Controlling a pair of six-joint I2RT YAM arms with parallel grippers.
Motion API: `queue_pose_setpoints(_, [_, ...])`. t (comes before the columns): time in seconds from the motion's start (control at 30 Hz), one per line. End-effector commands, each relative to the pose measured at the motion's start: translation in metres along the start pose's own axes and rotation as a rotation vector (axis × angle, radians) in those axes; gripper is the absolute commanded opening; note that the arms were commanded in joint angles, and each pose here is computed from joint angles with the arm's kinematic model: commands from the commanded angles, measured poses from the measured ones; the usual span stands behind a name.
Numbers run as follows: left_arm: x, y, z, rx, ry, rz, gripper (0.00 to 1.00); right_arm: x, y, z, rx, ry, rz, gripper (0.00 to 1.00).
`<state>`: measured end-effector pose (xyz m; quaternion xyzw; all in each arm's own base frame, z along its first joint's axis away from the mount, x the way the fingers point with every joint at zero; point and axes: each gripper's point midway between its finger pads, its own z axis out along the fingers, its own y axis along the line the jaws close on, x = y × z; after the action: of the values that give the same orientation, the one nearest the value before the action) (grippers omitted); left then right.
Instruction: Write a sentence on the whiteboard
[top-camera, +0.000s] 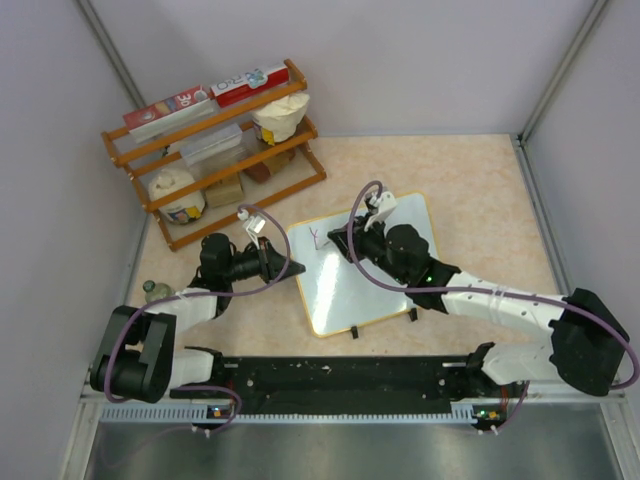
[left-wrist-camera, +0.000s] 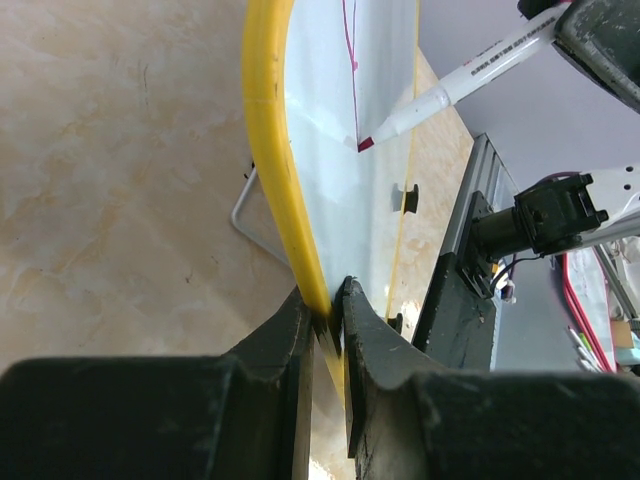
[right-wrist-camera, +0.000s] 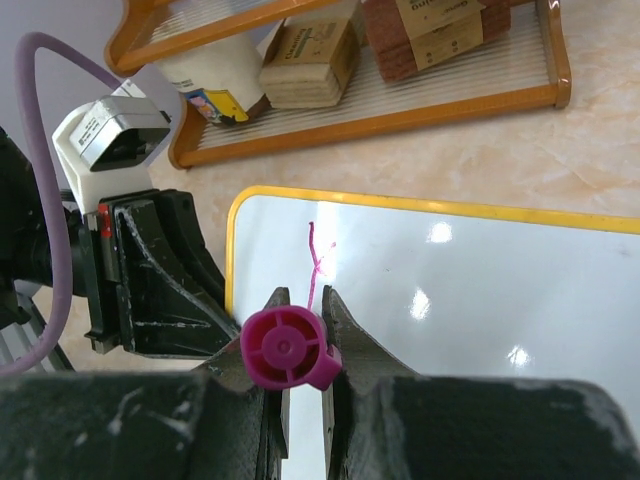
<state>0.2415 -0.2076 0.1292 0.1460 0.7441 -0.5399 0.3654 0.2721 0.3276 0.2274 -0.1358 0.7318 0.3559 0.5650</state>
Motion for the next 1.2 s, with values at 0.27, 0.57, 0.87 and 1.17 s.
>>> queue_pose_setpoints(0.27, [-0.006,0.006,0.002,-0.014,-0.021,0.098,0.00,-0.045,0.014,-0.023,-0.058,-0.131,0.033,0.00])
queue_pose_setpoints(0.57, [-0.006,0.005,0.002,-0.011,-0.021,0.101,0.00,-0.055,0.002,-0.013,0.030,-0.139,0.014,0.00])
queue_pose_setpoints(0.87, [-0.005,0.006,0.002,-0.014,-0.018,0.097,0.00,-0.046,-0.009,-0.001,0.074,-0.123,0.030,0.00])
queue_pose_setpoints(1.17, [-0.005,0.006,0.001,-0.015,-0.020,0.100,0.00,-0.037,-0.010,0.004,0.070,-0.101,0.038,0.00])
